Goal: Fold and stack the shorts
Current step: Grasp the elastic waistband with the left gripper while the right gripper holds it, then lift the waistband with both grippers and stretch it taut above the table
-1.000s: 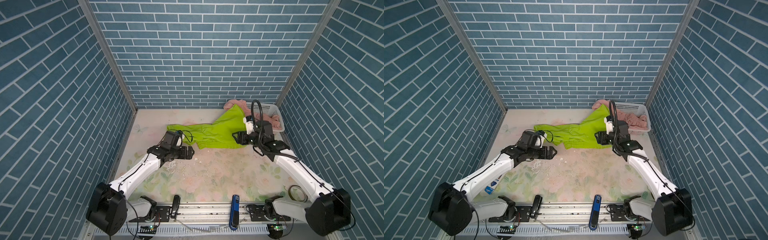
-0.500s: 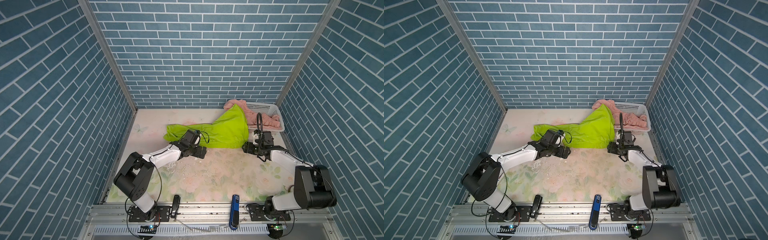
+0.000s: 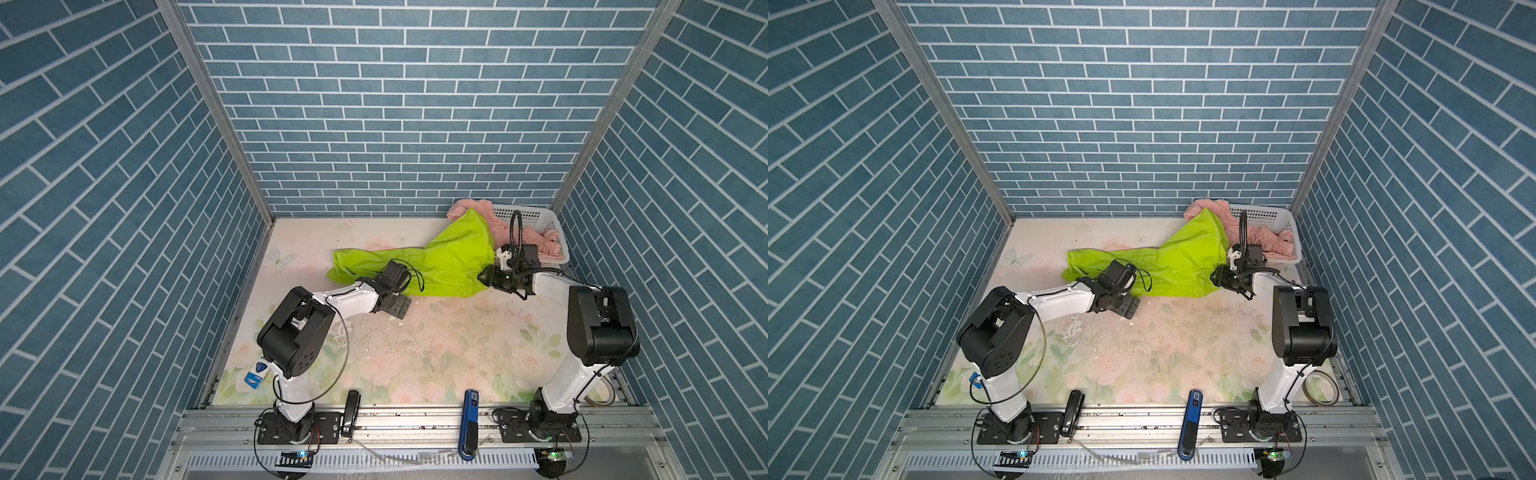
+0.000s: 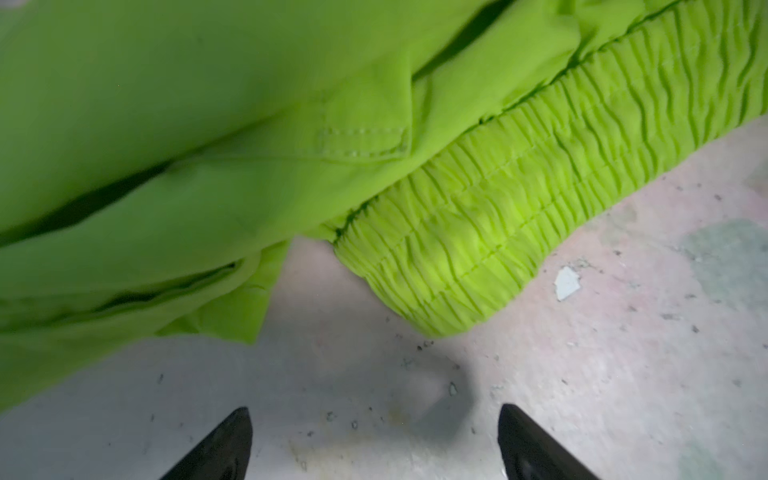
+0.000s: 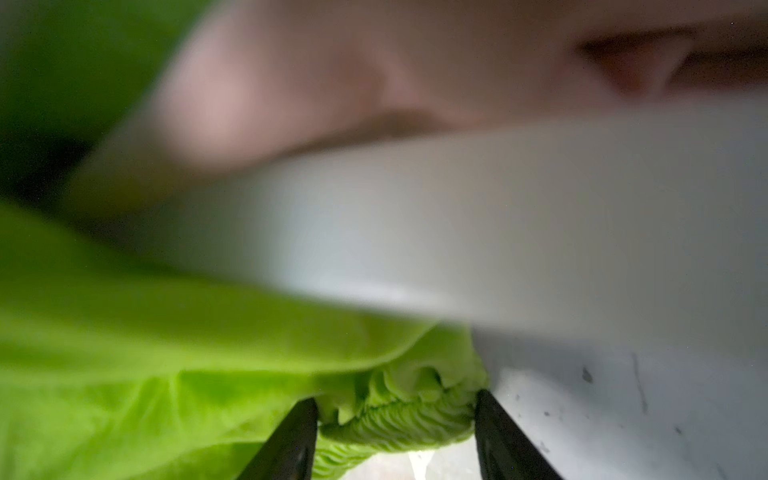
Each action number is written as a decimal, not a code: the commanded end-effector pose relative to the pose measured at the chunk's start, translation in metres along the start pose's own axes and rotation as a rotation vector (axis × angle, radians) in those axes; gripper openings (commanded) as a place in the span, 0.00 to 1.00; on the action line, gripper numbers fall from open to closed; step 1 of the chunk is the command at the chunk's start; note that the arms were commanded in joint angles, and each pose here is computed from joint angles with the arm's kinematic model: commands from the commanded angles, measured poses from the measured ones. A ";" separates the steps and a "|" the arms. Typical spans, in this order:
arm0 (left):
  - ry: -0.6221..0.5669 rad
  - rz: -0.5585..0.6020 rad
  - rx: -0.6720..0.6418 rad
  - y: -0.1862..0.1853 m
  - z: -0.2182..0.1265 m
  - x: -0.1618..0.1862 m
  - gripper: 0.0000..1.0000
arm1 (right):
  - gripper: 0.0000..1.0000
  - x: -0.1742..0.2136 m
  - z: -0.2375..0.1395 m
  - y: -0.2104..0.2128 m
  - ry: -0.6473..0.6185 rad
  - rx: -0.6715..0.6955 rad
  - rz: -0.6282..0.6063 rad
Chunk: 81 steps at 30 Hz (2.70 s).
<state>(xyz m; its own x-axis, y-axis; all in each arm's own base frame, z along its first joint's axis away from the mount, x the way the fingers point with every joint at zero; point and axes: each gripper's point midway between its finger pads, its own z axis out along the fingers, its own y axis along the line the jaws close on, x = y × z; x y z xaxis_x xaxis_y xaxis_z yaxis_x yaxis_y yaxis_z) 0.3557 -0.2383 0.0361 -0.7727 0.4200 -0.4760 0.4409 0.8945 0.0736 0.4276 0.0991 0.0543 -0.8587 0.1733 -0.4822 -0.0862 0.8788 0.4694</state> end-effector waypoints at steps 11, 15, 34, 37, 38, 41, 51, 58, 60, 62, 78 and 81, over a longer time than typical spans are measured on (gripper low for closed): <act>0.041 -0.013 -0.081 0.022 -0.012 -0.007 0.03 | 0.00 0.013 -0.014 0.025 0.073 -0.108 0.048; -0.006 -0.006 -0.067 0.025 -0.042 -0.018 0.00 | 0.00 0.015 -0.042 0.044 0.090 -0.088 -0.005; -0.085 0.151 0.064 -0.002 -0.015 0.000 0.74 | 0.00 0.022 -0.094 0.130 0.073 -0.203 -0.090; -0.089 0.154 0.040 0.000 -0.006 -0.004 0.78 | 0.00 0.022 -0.097 0.132 0.064 -0.212 -0.089; -0.089 0.156 0.048 -0.002 -0.004 -0.005 0.79 | 0.00 0.023 -0.098 0.132 0.061 -0.213 -0.089; -0.087 0.149 0.075 -0.008 0.004 -0.009 0.80 | 0.00 0.024 -0.102 0.133 0.056 -0.220 -0.087; -0.095 0.131 0.051 -0.011 0.020 -0.026 0.69 | 0.00 0.026 -0.105 0.132 0.043 -0.219 -0.092; -0.068 0.115 -0.043 0.008 0.023 -0.037 0.00 | 0.00 0.024 -0.115 0.132 0.029 -0.191 -0.116; -0.070 0.124 -0.019 0.006 0.011 -0.040 0.00 | 0.00 0.024 -0.119 0.132 0.034 -0.182 -0.124; -0.063 0.130 0.016 0.002 -0.013 -0.042 0.00 | 0.00 0.021 -0.127 0.135 0.031 -0.173 -0.141; -0.231 0.017 -0.057 0.066 -0.311 -0.024 0.00 | 0.00 -0.007 -0.226 0.234 -0.044 -0.311 -0.378; -0.276 0.011 -0.078 0.076 -0.352 -0.018 0.00 | 0.00 -0.011 -0.264 0.258 -0.113 -0.383 -0.407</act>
<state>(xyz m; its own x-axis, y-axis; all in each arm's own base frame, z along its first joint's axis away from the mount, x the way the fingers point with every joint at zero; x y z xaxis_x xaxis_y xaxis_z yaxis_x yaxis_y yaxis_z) 0.2692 -0.1535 0.3632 -0.5395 0.3404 -0.7701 0.4279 0.8985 0.0974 0.3075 0.2080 0.3340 -0.7267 -0.0795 -0.6823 -0.5230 0.7080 0.4746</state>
